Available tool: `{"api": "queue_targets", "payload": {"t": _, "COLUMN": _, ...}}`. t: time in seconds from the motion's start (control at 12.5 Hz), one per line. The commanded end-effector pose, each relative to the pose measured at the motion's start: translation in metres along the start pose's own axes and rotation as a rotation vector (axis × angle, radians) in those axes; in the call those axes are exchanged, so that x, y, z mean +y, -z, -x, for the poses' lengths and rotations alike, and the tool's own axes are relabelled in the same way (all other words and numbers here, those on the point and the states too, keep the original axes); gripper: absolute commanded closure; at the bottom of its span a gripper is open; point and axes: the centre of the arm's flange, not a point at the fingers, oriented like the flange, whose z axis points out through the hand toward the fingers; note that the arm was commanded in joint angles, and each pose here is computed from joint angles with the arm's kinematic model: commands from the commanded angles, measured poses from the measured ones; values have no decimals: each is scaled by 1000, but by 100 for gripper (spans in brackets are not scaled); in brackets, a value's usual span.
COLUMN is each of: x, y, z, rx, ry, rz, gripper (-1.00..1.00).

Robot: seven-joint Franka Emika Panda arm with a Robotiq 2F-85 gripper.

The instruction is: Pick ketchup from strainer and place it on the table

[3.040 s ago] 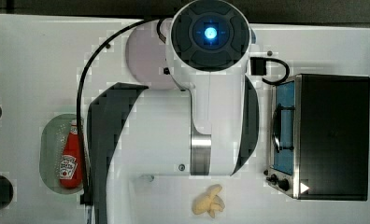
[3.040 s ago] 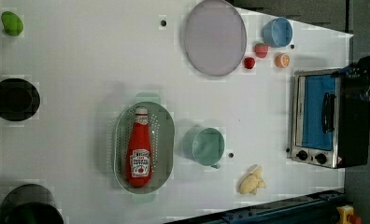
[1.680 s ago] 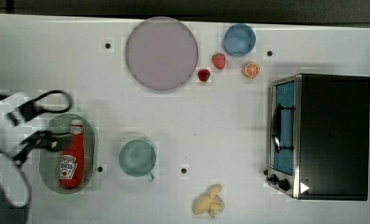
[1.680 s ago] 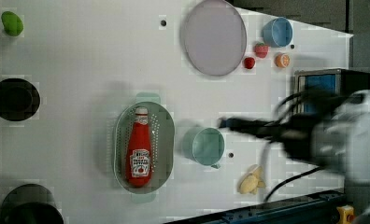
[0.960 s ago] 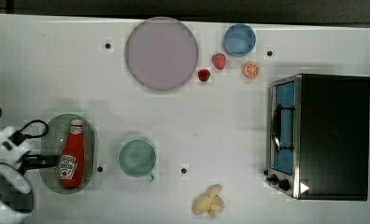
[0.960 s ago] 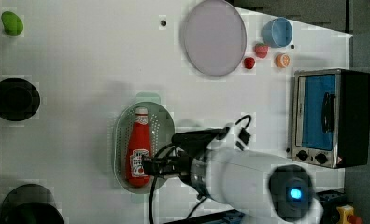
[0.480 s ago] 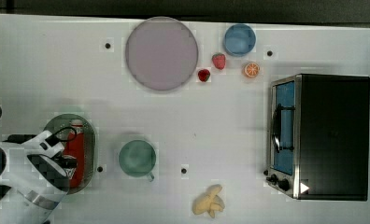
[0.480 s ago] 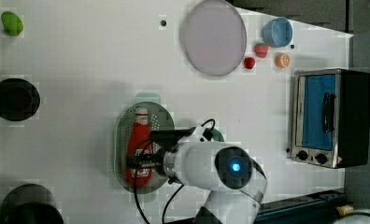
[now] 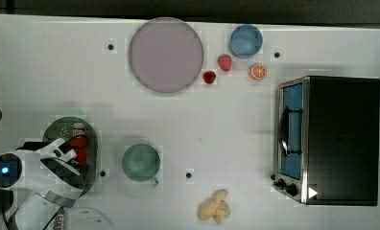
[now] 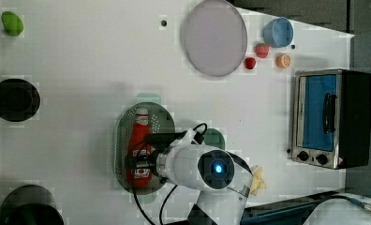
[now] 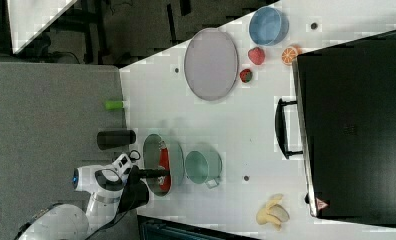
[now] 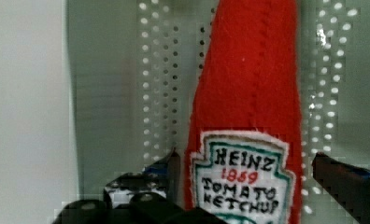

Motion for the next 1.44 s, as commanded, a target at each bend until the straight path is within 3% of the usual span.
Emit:
{"api": "queue_targets", "payload": {"t": 0.08, "x": -10, "y": 3, "z": -18, "rx": 32, "ry": -72, "rz": -43, "gripper": -100}}
{"api": "queue_targets", "payload": {"t": 0.16, "x": -9, "y": -2, "z": -20, "rx": 28, "ry": -73, "rz": -38, "gripper": -91}}
{"api": "queue_targets", "payload": {"t": 0.4, "x": -13, "y": -2, "z": -20, "rx": 35, "ry": -68, "rz": -48, "gripper": -21}}
{"api": "queue_targets", "payload": {"t": 0.72, "x": -13, "y": 39, "z": -14, "rx": 32, "ry": -96, "rz": -3, "gripper": -21}}
{"api": "queue_targets", "payload": {"t": 0.96, "x": -30, "y": 107, "z": -5, "rx": 5, "ry": -193, "rz": -90, "gripper": -21}}
{"api": "queue_targets", "payload": {"t": 1.28, "x": -34, "y": 192, "z": -8, "rx": 48, "ry": -162, "rz": -78, "gripper": -21}}
{"api": "queue_targets", "payload": {"t": 1.44, "x": -27, "y": 228, "z": -14, "rx": -1, "ry": -133, "rz": -53, "gripper": -21}}
